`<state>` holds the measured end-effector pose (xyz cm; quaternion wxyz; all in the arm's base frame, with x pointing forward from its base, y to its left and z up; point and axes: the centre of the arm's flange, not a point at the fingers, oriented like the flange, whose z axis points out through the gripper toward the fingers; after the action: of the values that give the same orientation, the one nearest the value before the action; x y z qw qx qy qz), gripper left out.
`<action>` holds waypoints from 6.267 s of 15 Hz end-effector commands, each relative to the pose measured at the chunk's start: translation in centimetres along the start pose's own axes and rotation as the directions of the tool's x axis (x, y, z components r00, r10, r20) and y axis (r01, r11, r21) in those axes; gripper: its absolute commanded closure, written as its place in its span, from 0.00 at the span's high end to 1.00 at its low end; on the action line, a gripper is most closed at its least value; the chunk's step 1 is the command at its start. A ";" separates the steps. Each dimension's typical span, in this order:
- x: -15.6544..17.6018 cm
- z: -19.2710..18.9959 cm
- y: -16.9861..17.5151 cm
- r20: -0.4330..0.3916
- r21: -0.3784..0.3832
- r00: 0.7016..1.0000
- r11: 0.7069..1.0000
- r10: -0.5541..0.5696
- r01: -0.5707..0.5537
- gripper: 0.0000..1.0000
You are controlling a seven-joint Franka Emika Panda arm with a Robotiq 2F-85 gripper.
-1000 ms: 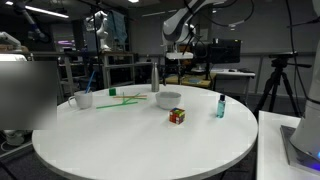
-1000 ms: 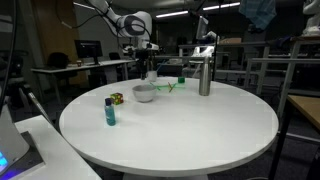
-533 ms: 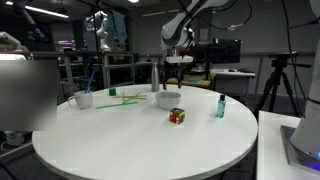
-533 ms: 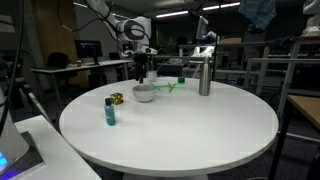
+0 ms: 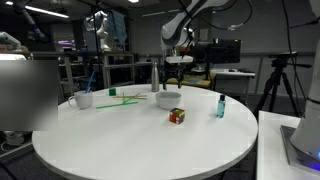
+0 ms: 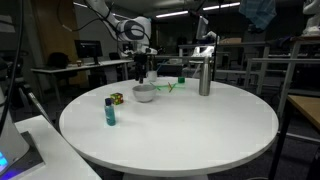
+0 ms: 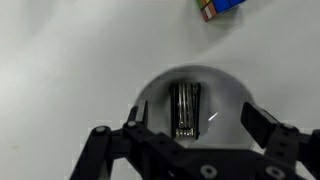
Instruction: Put the black object on the table
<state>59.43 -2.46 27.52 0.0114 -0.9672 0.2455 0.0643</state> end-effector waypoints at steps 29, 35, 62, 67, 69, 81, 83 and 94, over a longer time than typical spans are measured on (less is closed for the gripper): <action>0.8 -0.1 0.6 0.002 -0.019 1.000 1.000 0.022 -0.022 1.00; 2.3 -0.1 0.2 -0.012 -0.021 0.999 0.998 0.052 -0.052 1.00; 4.4 2.1 -0.9 -0.010 -0.019 0.990 0.990 0.142 -0.142 1.00; 3.9 3.5 -0.7 0.028 -0.039 0.995 0.995 0.097 -0.096 1.00; 4.0 4.2 -0.6 0.047 -0.042 0.996 0.997 0.073 -0.071 1.00; 5.6 7.1 -0.9 0.084 -0.056 0.996 0.998 0.002 0.003 1.00; 5.7 7.3 -1.0 0.086 -0.055 0.996 0.998 -0.003 0.007 1.00; 6.3 8.2 -1.6 0.127 -0.061 0.992 0.998 -0.024 0.032 0.59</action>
<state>63.53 -3.25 18.38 -0.0180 -0.9652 0.2321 0.1196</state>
